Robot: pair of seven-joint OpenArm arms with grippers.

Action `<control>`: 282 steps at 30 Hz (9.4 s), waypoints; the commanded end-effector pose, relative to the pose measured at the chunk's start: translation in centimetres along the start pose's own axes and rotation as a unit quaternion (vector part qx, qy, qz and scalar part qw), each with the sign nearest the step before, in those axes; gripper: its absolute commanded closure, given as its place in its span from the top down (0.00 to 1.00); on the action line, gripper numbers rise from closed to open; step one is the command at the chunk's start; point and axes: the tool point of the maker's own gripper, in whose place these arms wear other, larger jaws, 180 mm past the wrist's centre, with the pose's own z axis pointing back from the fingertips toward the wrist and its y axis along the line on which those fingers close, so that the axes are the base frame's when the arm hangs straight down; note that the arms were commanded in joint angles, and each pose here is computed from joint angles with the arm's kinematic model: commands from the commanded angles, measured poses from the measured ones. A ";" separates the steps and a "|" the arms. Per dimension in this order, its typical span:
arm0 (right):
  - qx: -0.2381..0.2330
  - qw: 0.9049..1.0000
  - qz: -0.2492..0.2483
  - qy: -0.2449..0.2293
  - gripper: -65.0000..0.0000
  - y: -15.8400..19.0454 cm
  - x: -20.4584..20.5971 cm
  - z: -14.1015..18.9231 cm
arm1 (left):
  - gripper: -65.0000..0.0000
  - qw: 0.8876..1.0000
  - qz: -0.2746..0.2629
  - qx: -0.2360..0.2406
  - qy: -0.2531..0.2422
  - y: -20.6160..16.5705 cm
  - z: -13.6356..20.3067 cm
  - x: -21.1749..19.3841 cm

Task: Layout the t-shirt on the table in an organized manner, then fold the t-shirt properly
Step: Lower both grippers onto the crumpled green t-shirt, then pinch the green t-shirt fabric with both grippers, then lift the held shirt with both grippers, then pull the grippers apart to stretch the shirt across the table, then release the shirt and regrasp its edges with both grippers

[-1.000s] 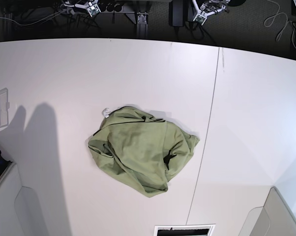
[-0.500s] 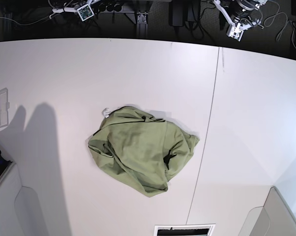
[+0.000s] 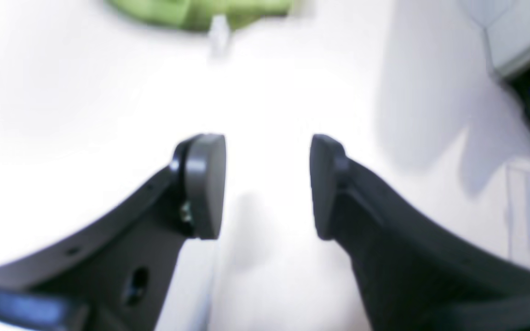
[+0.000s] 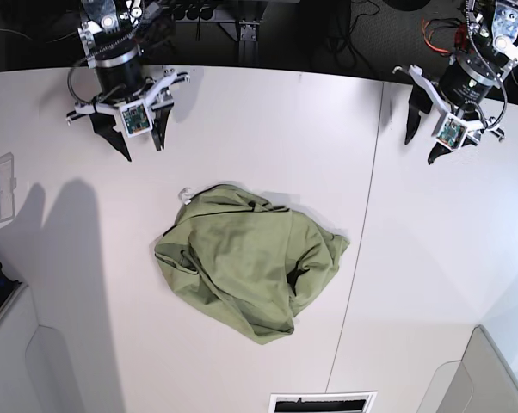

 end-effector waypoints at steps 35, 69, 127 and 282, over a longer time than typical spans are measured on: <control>0.035 0.962 -0.271 -0.011 0.52 2.2 6.8 -15.7 | 0.48 0.997 0.020 -0.057 -0.058 -1.3 -19.0 8.2; -0.034 0.980 -0.180 -0.079 0.32 -5.9 14.5 -11.6 | 0.00 0.992 -0.100 0.046 -0.059 12.4 -13.4 12.3; 0.092 0.939 -0.331 -0.029 0.00 -4.0 9.8 -16.0 | 0.38 0.979 -0.054 -0.189 -0.064 -8.6 -17.2 12.4; 0.184 0.906 -0.378 0.049 0.53 1.9 0.4 -2.9 | 0.46 0.980 0.118 -0.148 0.053 3.2 -10.0 0.5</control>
